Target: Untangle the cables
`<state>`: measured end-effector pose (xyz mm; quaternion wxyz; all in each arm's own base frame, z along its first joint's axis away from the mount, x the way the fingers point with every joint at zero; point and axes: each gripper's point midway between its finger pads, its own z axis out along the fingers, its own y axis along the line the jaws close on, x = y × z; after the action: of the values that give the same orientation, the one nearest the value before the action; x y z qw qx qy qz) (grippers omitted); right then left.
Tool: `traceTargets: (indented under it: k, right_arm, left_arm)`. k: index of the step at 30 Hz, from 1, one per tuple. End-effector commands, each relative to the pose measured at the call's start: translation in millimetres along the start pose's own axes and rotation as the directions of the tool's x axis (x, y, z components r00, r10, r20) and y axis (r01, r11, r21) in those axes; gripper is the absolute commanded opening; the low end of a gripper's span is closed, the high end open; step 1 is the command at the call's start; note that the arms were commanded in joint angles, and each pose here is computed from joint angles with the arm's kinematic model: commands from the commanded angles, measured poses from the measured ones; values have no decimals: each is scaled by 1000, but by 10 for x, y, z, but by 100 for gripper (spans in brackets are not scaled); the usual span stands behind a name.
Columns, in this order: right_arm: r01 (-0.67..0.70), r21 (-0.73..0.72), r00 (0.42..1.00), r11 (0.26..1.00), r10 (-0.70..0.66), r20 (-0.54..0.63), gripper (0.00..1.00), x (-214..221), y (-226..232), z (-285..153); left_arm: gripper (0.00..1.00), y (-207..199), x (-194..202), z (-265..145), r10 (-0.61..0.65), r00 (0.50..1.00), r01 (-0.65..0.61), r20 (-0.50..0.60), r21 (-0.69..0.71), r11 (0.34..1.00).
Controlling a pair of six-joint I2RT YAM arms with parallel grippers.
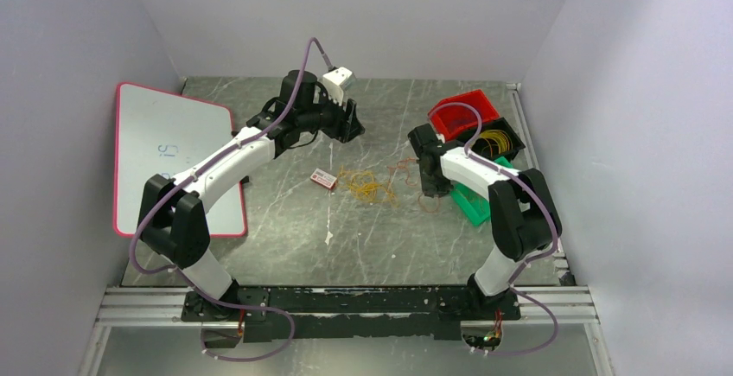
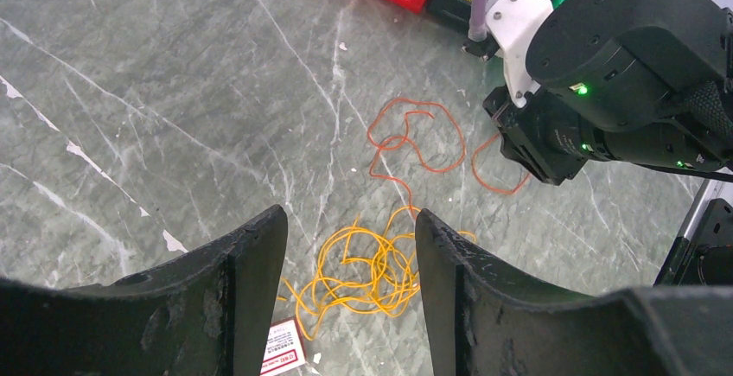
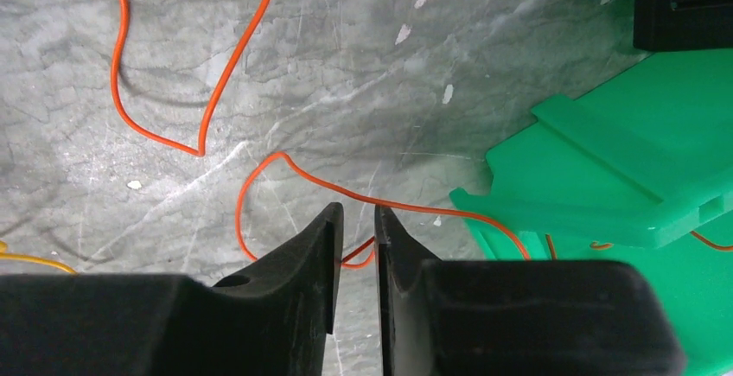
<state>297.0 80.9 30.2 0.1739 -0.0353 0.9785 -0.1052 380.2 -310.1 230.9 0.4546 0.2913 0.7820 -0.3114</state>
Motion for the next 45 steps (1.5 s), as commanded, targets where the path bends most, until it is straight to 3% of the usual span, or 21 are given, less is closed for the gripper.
traceTargets:
  k: [1, 7, 15, 20, 26, 33, 45]
  right_arm:
    - [-1, 12, 1000, 1000, 1, 14, 20, -7, 7, 46]
    - [-48, -21, 996, 999, 49, 70, 1, -118, -20, -228]
    - [-137, 76, 974, 988, 120, 191, 0, -404, -461, -819]
    - [-145, 196, 980, 970, 114, 164, 0, -381, -875, -967]
    - [-120, 384, 993, 916, 109, 49, 0, -208, -1473, -830]
    - [-28, 525, 994, 850, 81, -77, 0, -80, -1741, -530]
    - [-24, 498, 982, 867, 112, -149, 0, 13, -1669, -47]
  left_arm:
    - [61, 43, -33, -10, 17, 1000, -17, 22, -11, 1000]
    - [61, 45, -34, -10, 19, 1000, -19, 22, -12, 1000]
    - [61, 32, -42, -18, 15, 1000, -15, 24, -5, 1000]
    - [61, 33, -53, -30, 19, 999, -19, 27, -10, 1000]
    - [61, 17, -65, -32, 18, 999, -18, 31, -2, 1000]
    - [61, 5, -69, -37, 17, 999, -17, 33, 3, 1000]
    - [61, -3, -99, -69, 23, 999, -23, 43, 0, 1000]
